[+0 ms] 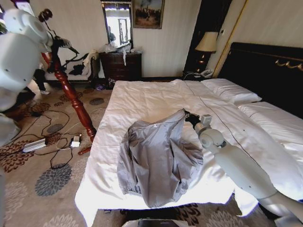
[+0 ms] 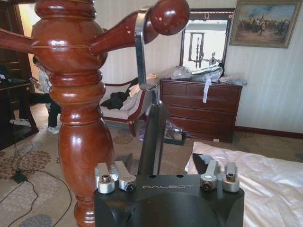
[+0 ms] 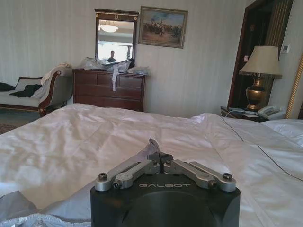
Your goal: Pick up the clothes from the bed and hang them on the clothes hanger.
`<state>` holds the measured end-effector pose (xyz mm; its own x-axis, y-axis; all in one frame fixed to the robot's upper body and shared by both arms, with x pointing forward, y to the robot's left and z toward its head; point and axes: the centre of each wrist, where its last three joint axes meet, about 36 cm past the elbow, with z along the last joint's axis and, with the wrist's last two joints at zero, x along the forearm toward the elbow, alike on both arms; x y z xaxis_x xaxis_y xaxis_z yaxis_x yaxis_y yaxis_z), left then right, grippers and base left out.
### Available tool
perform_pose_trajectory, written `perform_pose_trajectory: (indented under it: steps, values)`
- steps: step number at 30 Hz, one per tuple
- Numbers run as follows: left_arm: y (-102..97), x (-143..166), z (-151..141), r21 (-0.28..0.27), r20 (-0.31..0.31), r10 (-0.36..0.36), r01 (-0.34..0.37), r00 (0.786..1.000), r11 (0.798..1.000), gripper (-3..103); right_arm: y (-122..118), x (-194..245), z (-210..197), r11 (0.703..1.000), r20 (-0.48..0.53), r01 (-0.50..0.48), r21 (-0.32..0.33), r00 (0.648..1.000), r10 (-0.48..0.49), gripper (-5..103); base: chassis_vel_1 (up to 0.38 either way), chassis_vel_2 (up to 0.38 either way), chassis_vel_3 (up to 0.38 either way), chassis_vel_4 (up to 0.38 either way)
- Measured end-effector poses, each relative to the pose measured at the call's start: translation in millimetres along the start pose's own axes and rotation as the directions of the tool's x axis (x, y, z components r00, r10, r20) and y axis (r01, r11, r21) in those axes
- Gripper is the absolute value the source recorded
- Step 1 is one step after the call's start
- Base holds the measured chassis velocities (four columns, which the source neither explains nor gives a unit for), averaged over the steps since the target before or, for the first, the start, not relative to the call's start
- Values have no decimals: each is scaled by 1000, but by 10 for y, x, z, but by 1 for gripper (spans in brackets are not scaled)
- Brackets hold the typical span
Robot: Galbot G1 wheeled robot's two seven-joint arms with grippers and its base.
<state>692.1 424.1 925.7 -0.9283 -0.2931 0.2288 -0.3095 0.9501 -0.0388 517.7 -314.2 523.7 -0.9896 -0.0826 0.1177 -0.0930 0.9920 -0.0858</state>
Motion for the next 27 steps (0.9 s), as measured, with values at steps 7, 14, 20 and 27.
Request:
perform_pose_trajectory:
  steps: [7,14,20,27]
  values:
    - [-68,-5,-8,-2,2,7,-7,1000,1000,47,-4,-4,-16,1000,7,0,2,1000,0,0,0,0,0,0]
    - [-55,20,23,-24,19,3,-2,1000,1000,20,-5,-13,-19,1000,4,7,15,1000,-7,0,0,0,0,0]
    - [-44,53,36,-29,32,10,-9,999,1000,15,-10,-17,-48,1000,10,7,18,1000,-8,0,0,0,0,0]
    - [-42,137,10,-37,53,26,-25,998,999,15,-10,-13,-65,1000,13,7,18,1000,-7,0,0,0,0,0]
